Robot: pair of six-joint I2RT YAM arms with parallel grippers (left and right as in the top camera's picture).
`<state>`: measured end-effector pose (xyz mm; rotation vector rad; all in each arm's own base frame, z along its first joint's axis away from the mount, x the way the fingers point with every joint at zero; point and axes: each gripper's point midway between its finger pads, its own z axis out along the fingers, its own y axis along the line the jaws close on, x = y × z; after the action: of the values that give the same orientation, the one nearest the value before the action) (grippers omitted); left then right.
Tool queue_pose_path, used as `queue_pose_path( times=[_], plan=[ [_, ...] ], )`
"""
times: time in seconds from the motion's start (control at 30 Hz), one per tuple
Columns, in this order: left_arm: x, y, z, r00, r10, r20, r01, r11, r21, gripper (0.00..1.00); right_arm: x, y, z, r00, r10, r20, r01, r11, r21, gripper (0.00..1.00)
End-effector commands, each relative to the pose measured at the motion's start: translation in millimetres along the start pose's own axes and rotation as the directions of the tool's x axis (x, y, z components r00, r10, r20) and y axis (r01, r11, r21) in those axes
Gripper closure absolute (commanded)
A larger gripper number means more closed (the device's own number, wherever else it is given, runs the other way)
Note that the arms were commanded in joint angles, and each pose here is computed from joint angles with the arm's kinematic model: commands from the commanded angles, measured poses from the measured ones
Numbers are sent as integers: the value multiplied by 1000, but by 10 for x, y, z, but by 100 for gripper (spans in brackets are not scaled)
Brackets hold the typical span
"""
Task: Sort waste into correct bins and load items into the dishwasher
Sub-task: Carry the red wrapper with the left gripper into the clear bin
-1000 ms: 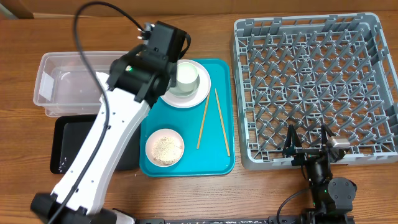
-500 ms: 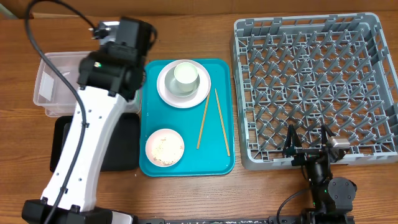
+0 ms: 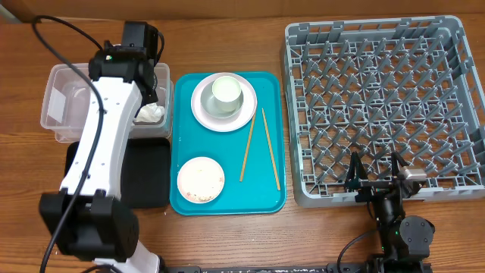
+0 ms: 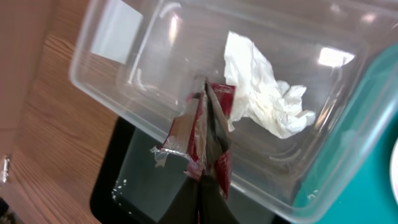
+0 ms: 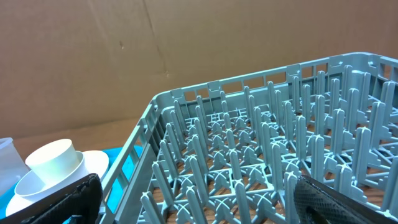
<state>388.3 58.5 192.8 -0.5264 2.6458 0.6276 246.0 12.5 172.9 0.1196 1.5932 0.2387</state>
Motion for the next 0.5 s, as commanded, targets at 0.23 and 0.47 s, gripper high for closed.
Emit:
queue_pose_path(
  times=[0.23,0.47],
  plan=[
    [214,-246,508,990,30,-139,-34,999,-25,96,15,-8,1,1000,-8,5,8,1000,1,0],
    [289,-323,723,981,41,-187,-48,998,-35,96,15,-8,1,1000,-8,5,8,1000,1,0]
  ],
)
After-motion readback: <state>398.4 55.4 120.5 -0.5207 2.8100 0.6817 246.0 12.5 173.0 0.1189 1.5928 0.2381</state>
